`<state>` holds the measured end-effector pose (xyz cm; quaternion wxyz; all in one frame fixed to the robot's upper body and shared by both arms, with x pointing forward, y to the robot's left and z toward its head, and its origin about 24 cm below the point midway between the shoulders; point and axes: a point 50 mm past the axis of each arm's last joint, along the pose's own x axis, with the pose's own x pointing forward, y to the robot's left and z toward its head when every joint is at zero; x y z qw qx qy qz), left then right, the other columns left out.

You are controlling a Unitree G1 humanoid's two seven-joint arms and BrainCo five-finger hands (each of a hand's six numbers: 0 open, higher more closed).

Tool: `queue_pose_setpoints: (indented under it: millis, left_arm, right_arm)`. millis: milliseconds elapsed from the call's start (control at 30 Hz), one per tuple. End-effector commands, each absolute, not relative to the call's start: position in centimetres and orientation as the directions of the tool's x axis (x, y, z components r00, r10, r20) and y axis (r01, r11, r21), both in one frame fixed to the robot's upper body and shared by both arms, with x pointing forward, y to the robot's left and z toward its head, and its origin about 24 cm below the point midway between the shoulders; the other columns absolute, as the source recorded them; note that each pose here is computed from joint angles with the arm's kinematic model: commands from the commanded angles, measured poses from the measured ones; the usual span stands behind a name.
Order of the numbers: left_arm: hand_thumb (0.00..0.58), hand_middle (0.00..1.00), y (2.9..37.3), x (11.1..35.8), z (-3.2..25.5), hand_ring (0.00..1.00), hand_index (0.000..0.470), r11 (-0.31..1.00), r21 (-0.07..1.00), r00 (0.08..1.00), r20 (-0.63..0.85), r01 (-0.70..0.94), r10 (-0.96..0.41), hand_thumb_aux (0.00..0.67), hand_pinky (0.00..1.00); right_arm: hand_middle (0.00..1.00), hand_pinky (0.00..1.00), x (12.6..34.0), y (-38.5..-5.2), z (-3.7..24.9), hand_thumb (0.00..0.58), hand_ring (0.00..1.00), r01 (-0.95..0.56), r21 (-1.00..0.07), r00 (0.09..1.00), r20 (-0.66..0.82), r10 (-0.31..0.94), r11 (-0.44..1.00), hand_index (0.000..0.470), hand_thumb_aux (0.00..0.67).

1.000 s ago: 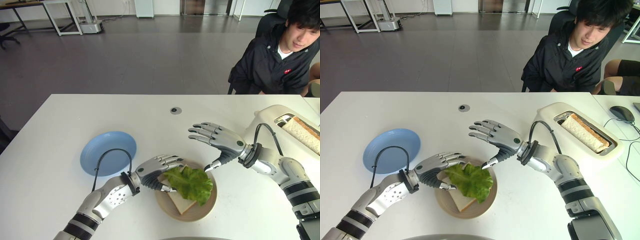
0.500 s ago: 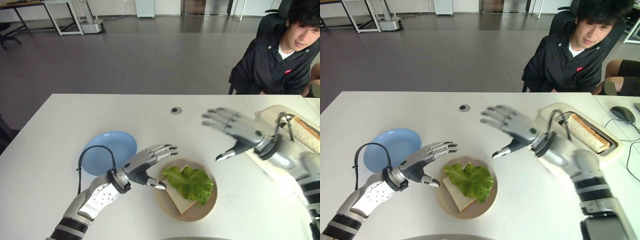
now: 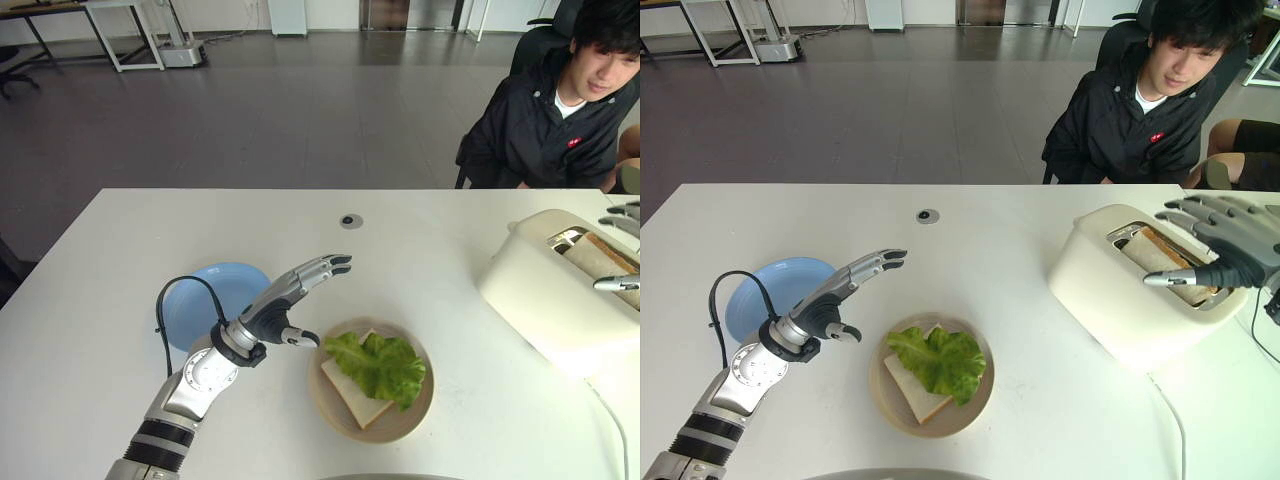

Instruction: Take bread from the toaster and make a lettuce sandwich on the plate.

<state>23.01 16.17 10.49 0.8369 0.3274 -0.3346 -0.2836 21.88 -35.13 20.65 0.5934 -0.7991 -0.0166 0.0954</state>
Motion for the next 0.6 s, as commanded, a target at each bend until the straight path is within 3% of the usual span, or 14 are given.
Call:
queue_pose_setpoints:
  millis: [33,67,100,133,433,600]
  left_arm:
    - [0.0,0.0,16.6,23.4,11.0,0.0,0.0,0.638,0.733,0.622,0.391,0.235,-0.678,0.0,0.0]
    - [0.0,0.0,16.7,23.4,11.0,0.0,0.0,0.64,0.732,0.623,0.392,0.233,-0.677,0.0,0.0]
    - [0.0,0.0,16.7,23.4,11.0,0.0,0.0,0.64,0.733,0.624,0.392,0.233,-0.676,0.0,0.0]
    - [0.0,0.0,16.7,23.4,11.0,0.0,0.0,0.64,0.733,0.625,0.392,0.231,-0.675,0.0,0.0]
    - [0.0,0.0,17.2,23.3,10.9,0.0,0.0,0.644,0.735,0.641,0.394,0.21,-0.659,0.0,0.0]
    - [0.0,0.0,17.5,23.4,11.3,0.0,0.0,0.656,0.729,0.644,0.411,0.193,-0.646,0.0,0.0]
  right_arm:
    - [0.0,0.0,21.7,-35.1,21.1,0.436,0.0,-0.102,-0.956,0.984,-0.138,0.115,-0.276,0.236,0.336]
    - [0.0,0.0,21.6,-35.1,21.1,0.484,0.0,-0.105,-0.956,0.984,-0.14,0.109,-0.275,0.278,0.397]
    - [0.0,0.0,21.7,-35.0,21.1,0.568,0.0,-0.11,-0.956,0.983,-0.145,0.11,-0.272,0.404,0.575]
    - [0.0,0.0,21.7,-34.8,21.0,0.58,0.0,-0.112,-0.957,0.981,-0.149,0.122,-0.269,0.47,0.67]
    - [0.0,0.0,22.1,-32.5,20.2,0.58,0.0,-0.139,-0.977,0.946,-0.178,0.269,-0.159,0.47,0.67]
    - [0.0,0.0,22.5,-34.5,21.1,0.58,0.0,-0.125,-0.99,0.966,-0.135,0.219,-0.06,0.47,0.67]
